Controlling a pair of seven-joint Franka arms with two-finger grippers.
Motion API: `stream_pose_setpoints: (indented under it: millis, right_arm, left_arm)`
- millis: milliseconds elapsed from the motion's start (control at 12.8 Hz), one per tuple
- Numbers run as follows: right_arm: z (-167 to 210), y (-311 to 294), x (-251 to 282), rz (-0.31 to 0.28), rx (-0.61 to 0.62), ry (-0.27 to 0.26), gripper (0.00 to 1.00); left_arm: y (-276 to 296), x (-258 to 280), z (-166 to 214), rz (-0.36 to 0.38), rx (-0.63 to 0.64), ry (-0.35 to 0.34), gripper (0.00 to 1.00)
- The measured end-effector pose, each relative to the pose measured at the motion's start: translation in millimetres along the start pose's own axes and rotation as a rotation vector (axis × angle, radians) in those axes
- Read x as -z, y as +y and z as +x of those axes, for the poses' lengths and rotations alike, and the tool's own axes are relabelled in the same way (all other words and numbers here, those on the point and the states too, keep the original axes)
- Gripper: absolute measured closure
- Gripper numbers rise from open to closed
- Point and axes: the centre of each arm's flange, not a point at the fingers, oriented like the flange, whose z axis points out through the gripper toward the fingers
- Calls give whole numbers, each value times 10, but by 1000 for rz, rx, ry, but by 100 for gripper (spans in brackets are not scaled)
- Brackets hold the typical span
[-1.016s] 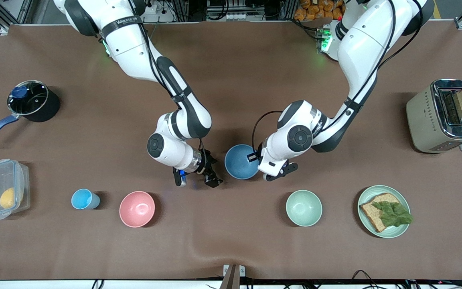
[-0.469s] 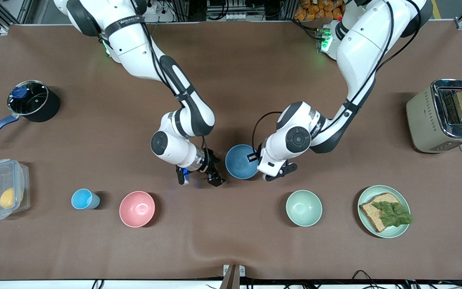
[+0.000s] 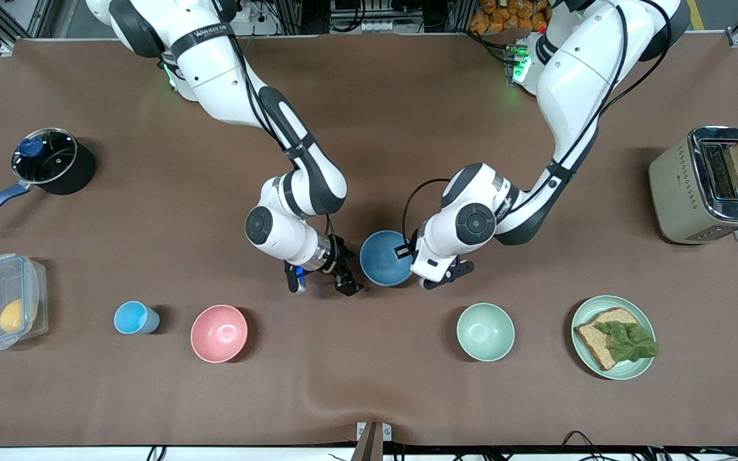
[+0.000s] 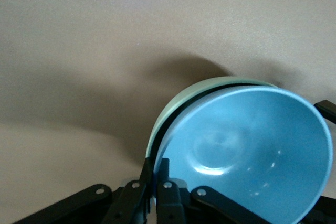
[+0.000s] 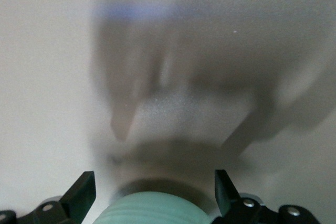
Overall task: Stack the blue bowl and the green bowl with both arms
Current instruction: 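Open both grippers and lift them away from the stacked bowls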
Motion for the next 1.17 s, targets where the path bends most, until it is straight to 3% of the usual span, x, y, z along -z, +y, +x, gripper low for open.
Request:
stream_pose_setpoints:
  millis: [625, 781, 938, 1172]
  right_arm:
    - [52, -35, 37, 12, -2, 8, 0]
    - [222, -110, 131, 14, -4, 10, 0]
    - [420, -180, 255, -25, 12, -15, 0]
    - [607, -325, 610, -77, 27, -65, 0]
  left_arm:
    - [82, 373, 113, -53, 5, 51, 4]
    - [73, 799, 134, -65, 6, 91, 0]
    - [-80, 1379, 214, -51, 3, 139, 0]
    - [-581, 2307, 350, 45, -77, 198, 0]
